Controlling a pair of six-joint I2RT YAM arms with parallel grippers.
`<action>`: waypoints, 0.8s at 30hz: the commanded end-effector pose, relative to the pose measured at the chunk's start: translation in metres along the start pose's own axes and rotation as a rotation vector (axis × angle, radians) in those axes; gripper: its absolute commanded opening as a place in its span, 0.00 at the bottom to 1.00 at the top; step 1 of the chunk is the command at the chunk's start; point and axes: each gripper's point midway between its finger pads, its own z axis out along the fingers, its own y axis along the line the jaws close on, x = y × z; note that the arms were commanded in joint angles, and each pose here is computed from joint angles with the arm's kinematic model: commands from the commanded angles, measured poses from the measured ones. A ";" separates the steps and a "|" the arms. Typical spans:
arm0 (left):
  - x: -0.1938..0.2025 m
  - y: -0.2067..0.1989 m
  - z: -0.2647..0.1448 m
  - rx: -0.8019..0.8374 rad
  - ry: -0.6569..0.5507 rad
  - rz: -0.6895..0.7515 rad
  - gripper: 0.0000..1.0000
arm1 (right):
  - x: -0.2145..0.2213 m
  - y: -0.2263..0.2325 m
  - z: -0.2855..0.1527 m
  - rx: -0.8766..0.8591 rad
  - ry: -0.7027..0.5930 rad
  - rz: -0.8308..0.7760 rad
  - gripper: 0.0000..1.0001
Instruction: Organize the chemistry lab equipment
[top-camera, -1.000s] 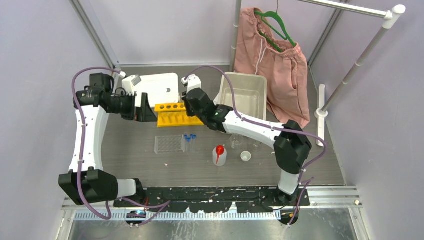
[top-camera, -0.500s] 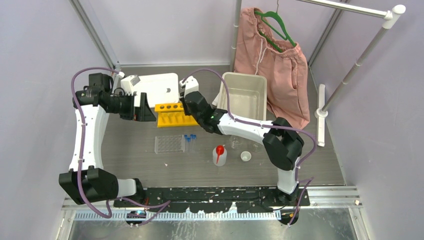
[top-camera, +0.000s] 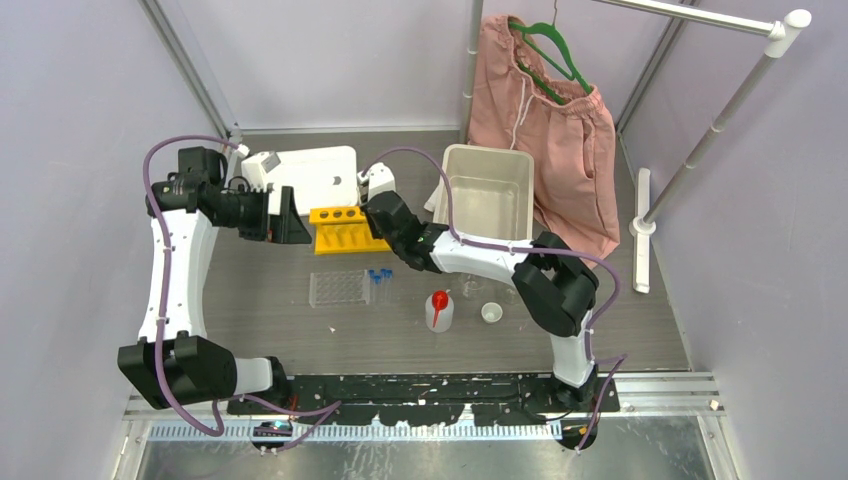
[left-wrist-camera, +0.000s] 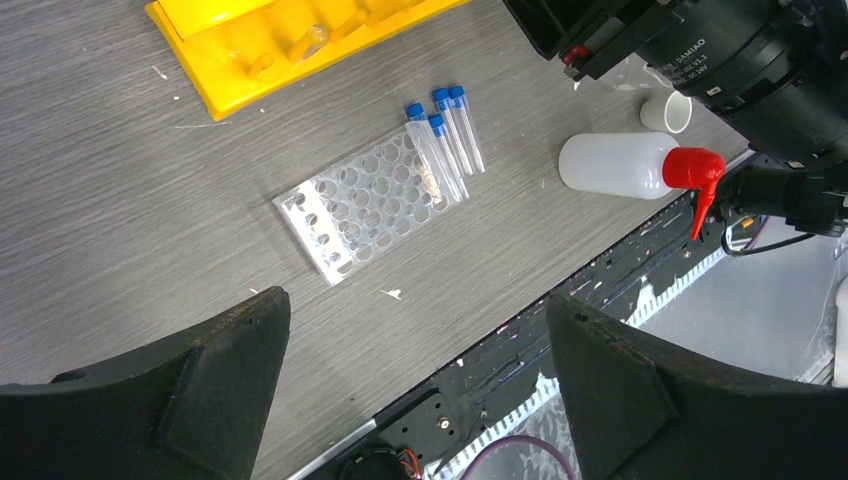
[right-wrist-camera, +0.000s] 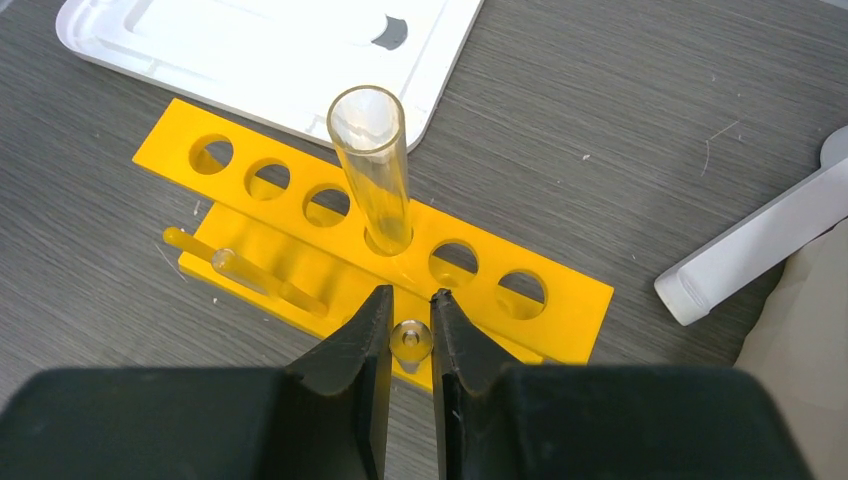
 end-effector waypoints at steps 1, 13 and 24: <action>-0.004 -0.001 -0.005 -0.011 -0.031 0.022 1.00 | -0.024 0.000 0.000 0.009 -0.076 0.027 0.01; -0.004 0.001 -0.003 -0.012 -0.027 0.029 1.00 | -0.008 -0.002 0.004 0.018 -0.044 0.009 0.01; -0.002 0.002 -0.004 -0.019 -0.026 0.032 1.00 | 0.004 -0.001 0.006 0.014 -0.019 0.010 0.06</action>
